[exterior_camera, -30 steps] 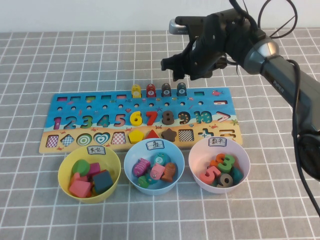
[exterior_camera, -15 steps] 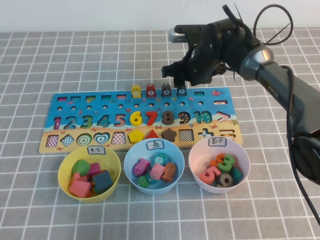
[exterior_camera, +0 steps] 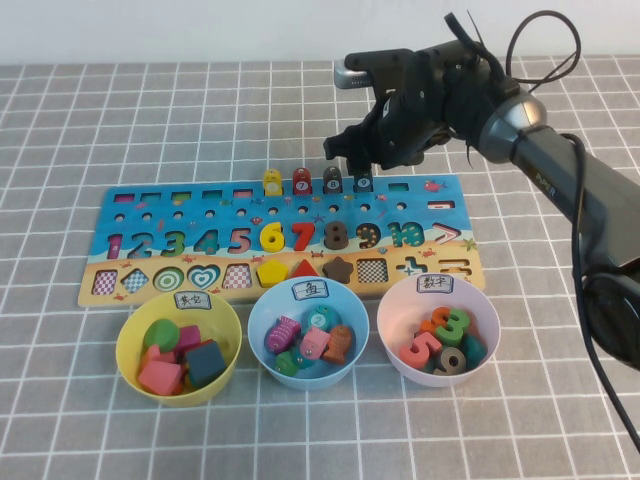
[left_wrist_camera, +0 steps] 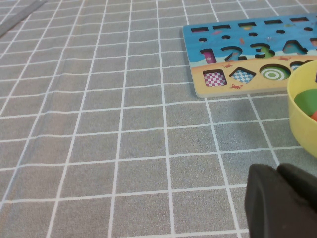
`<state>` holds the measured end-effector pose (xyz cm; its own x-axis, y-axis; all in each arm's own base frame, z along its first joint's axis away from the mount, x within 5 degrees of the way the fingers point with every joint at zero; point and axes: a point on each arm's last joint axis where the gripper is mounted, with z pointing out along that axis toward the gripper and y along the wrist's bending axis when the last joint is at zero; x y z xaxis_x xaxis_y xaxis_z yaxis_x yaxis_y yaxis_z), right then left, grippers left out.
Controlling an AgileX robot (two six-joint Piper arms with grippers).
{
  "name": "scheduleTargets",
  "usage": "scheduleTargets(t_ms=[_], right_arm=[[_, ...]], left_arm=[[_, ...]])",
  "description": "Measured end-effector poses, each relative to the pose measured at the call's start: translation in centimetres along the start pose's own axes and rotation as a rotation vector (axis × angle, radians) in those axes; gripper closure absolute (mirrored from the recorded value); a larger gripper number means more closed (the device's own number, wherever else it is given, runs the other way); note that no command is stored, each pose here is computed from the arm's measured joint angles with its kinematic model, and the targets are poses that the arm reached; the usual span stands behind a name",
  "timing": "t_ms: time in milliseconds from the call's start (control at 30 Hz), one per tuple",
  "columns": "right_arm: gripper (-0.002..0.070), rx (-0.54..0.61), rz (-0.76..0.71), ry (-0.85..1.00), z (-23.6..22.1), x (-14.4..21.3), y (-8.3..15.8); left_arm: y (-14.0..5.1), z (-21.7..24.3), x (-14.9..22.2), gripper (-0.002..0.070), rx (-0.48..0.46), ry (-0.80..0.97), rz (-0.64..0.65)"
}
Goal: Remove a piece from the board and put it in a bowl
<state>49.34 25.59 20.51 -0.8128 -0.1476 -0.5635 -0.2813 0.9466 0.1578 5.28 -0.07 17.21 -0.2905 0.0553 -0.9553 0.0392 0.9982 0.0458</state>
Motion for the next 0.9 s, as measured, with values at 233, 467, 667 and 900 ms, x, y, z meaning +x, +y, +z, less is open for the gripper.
scheduleTargets(t_ms=[233,467,667,900], right_arm=[[0.0325,-0.010,-0.052,-0.003,0.36,0.04,-0.14],[0.0325,-0.017,-0.114,-0.003,0.35,-0.06,-0.55],[0.0325,-0.022,-0.112,-0.003,0.34,-0.09,-0.67],[0.0325,-0.053,-0.090,0.002,0.33,-0.04,-0.39]], left_arm=[[0.00,0.00,0.00,0.0676,0.000,0.000,0.000],[0.00,0.00,0.00,0.0676,0.000,0.000,0.000],[0.00,0.00,0.00,0.0676,0.000,0.000,0.000],[0.00,0.00,0.00,0.0675,0.000,0.000,-0.005]])
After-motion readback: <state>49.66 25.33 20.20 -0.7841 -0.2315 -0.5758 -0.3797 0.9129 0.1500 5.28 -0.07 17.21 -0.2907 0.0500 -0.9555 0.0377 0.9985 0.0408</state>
